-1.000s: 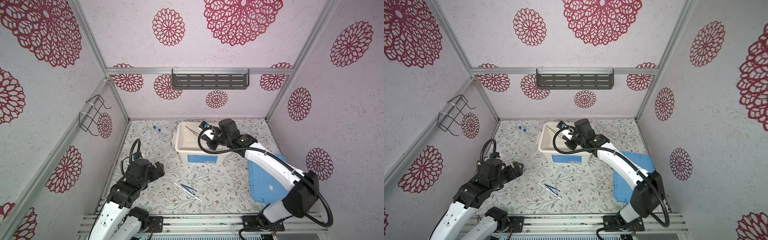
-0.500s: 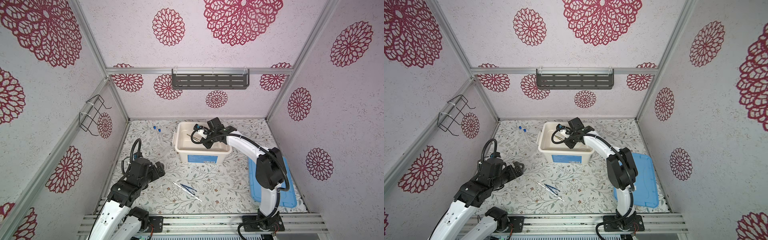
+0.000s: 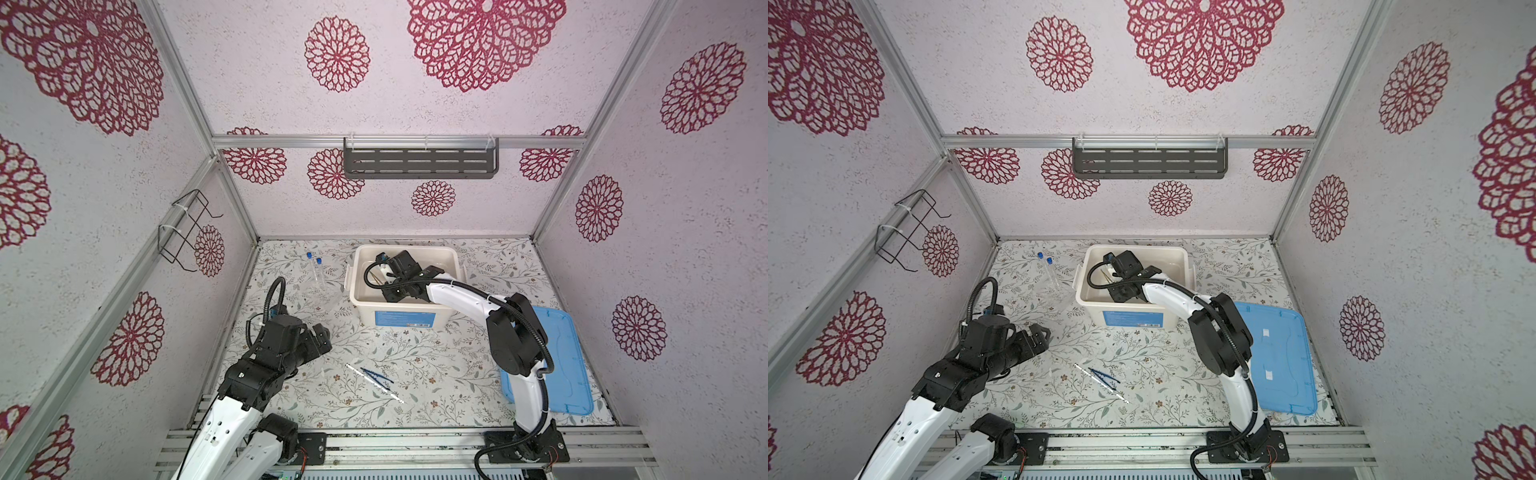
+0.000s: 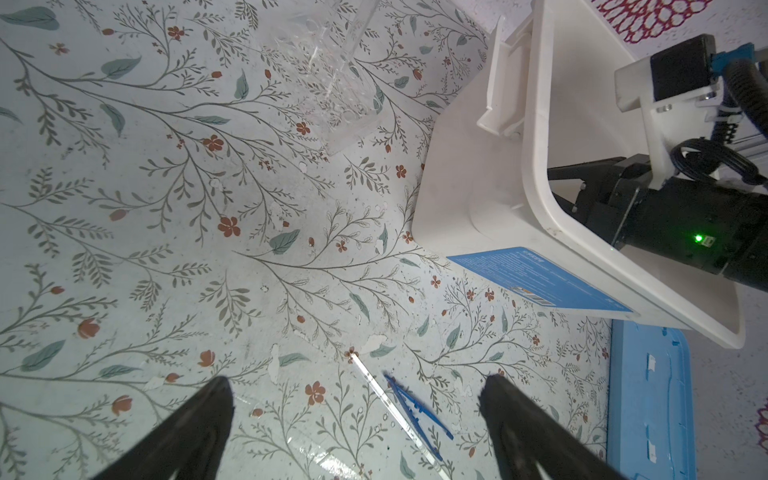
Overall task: Organize the chemistry lab equipment
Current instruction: 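Carry the steel tweezers with the right gripper over the white bin, then lower the tweezers into the bin and open the right gripper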
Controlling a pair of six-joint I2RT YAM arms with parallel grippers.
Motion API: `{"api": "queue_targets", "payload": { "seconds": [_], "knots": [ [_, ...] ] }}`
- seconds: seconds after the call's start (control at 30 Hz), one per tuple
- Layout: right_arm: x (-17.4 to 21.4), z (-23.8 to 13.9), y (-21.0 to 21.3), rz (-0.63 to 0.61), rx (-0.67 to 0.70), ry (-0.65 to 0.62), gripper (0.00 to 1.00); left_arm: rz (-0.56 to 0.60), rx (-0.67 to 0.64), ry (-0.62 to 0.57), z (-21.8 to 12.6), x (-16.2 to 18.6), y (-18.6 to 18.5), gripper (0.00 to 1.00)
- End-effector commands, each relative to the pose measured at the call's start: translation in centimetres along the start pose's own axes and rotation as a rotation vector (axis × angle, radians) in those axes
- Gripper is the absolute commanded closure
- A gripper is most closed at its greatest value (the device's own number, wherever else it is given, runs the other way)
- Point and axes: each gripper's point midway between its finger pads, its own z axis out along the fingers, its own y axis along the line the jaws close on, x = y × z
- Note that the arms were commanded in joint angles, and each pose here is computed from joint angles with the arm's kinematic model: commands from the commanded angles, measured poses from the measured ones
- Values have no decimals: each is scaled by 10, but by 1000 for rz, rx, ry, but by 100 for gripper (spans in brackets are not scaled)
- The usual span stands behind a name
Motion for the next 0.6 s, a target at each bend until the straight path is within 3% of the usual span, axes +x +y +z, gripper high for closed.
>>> {"api": "queue_targets", "payload": {
  "seconds": [0.0, 0.2, 0.37, 0.57],
  "knots": [
    [-13, 3, 10, 150, -6, -49, 98, -20, 9, -15, 2, -1, 1, 3],
    [-5, 17, 11, 176, 6, -23, 94, -20, 12, -21, 1, -1, 1, 3],
    [-3, 26, 17, 172, -23, -31, 81, -28, 15, -19, 4, 2, 3, 2],
    [-23, 3, 16, 111, -15, -94, 73, -32, 6, -11, 6, 7, 7, 3]
  ]
}}
